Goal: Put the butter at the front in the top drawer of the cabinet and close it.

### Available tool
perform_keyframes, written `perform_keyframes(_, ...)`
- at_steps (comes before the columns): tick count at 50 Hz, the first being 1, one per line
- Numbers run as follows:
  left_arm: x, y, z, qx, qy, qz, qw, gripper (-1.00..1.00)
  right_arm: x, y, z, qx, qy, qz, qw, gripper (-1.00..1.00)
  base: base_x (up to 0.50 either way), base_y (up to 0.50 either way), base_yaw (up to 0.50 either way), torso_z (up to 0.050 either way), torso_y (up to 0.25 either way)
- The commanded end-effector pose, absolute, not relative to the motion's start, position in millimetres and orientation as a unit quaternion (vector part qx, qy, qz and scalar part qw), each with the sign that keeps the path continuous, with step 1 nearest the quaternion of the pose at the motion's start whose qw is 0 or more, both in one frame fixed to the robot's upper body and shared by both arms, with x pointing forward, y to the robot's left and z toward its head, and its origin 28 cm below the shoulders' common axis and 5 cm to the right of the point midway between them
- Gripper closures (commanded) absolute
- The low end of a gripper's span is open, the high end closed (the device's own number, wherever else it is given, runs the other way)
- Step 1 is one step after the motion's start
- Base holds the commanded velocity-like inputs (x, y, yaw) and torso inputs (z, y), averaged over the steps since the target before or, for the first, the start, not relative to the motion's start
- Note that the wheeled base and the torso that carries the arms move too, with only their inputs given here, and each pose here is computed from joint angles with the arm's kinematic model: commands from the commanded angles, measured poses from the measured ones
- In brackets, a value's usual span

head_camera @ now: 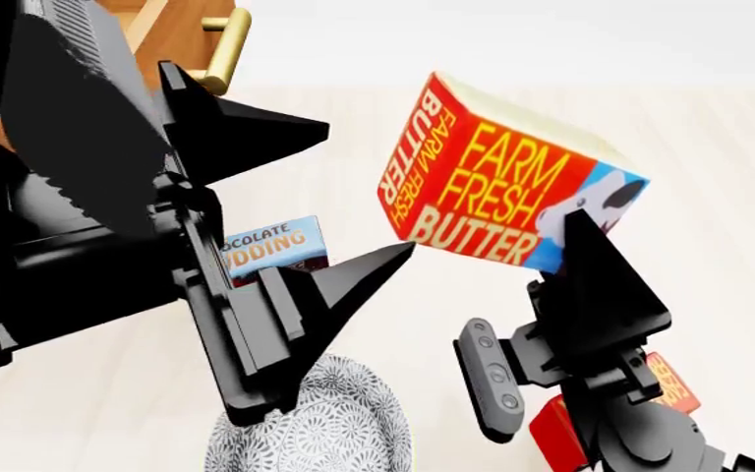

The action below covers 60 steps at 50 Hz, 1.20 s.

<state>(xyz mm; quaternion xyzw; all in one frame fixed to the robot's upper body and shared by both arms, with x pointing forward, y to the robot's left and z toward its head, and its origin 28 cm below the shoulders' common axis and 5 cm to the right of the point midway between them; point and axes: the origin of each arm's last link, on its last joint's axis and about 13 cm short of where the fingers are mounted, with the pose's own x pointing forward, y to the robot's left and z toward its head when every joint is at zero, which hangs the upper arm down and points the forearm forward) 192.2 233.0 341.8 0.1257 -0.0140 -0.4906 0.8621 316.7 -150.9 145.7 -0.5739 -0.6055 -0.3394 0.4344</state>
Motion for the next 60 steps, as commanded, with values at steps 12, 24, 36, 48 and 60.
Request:
perform_keyframes(12, 199, 224, 341, 0.130, -0.011, -0.502, 0.855, -1.00, 314, -154, 149, -0.578, -0.607, -0.348, 0.420, 1.00, 0.00, 0.00, 0.00, 0.000, 0.000)
perform_keyframes(24, 207, 220, 340, 0.129, -0.007, -0.503, 0.855, -1.00, 314, -156, 146, -0.579, -0.604, -0.348, 0.422, 1.00, 0.00, 0.00, 0.00, 0.000, 0.000)
perform_keyframes(36, 215, 218, 339, 0.121, -0.003, -0.510, 0.852, -1.00, 313, -156, 146, -0.580, -0.605, -0.348, 0.419, 1.00, 0.00, 0.00, 0.00, 0.000, 0.000)
perform_keyframes(48, 218, 215, 337, 0.122, -0.002, -0.513, 0.850, -1.00, 313, -155, 145, -0.579, -0.605, -0.349, 0.420, 1.00, 0.00, 0.00, 0.00, 0.000, 0.000)
perform_keyframes(60, 223, 211, 335, 0.122, 0.001, -0.518, 0.847, -1.00, 310, -158, 144, -0.581, -0.602, -0.351, 0.421, 1.00, 0.00, 0.00, 0.00, 0.000, 0.000)
